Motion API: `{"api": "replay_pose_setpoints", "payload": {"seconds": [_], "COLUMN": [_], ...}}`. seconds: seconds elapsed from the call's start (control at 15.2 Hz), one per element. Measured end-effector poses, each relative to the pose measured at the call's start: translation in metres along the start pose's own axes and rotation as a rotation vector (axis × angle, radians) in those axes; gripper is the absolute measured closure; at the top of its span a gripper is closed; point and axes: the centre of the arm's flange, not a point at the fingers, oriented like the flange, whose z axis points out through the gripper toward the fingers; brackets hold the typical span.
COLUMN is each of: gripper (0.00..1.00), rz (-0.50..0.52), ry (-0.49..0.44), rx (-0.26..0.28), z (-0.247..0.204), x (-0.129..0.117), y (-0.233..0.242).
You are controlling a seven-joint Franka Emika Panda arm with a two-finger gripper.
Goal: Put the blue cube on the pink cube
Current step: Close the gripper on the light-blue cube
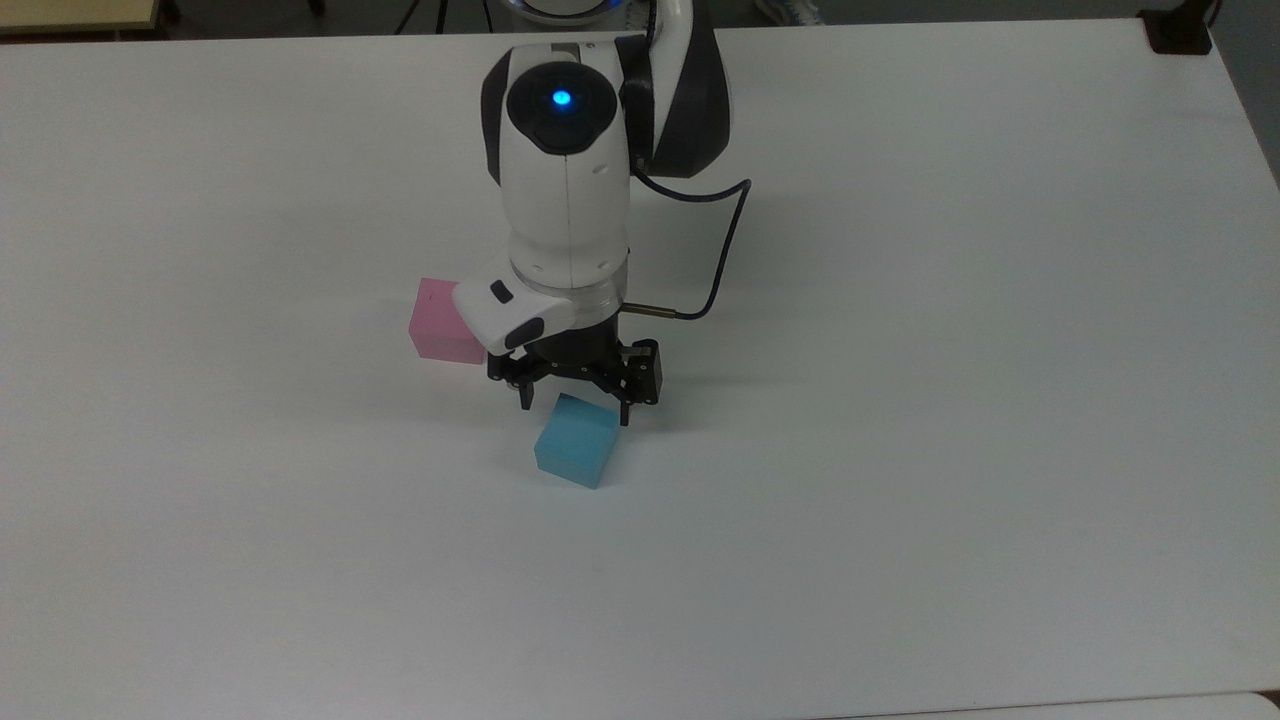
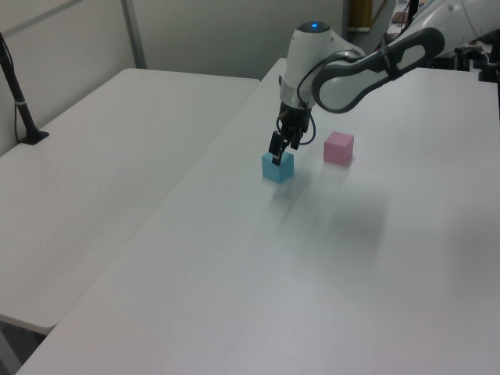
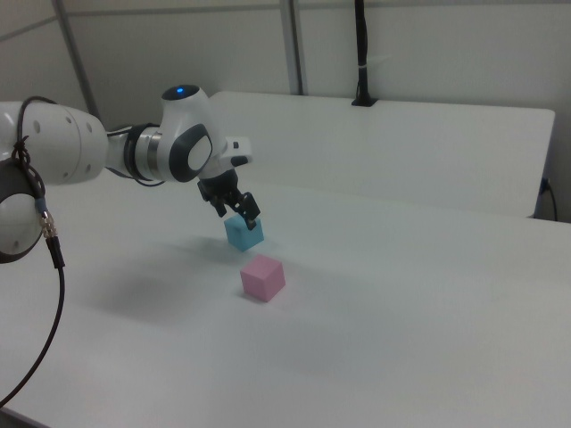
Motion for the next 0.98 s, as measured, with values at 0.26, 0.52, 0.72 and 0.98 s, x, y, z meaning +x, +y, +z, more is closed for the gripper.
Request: {"api": "replay_pose_setpoints", "payload": {"seconds": [0.26,0.52,0.72,0.98], "gripper": [0.00,0.00,0.03,0.16], "rz": [0.003,-0.004,0.004,0.026], "ry": [0.009,-0.015,-0.022,-0.006], "rx": [-0.002,-0.004,-0.006,-0.015], "z": [-0.012,0.005,0.014,0.022], "x": [0.005,0.000,0.002,0.002], "y": [0.010,0.003,0.002,-0.001]}}
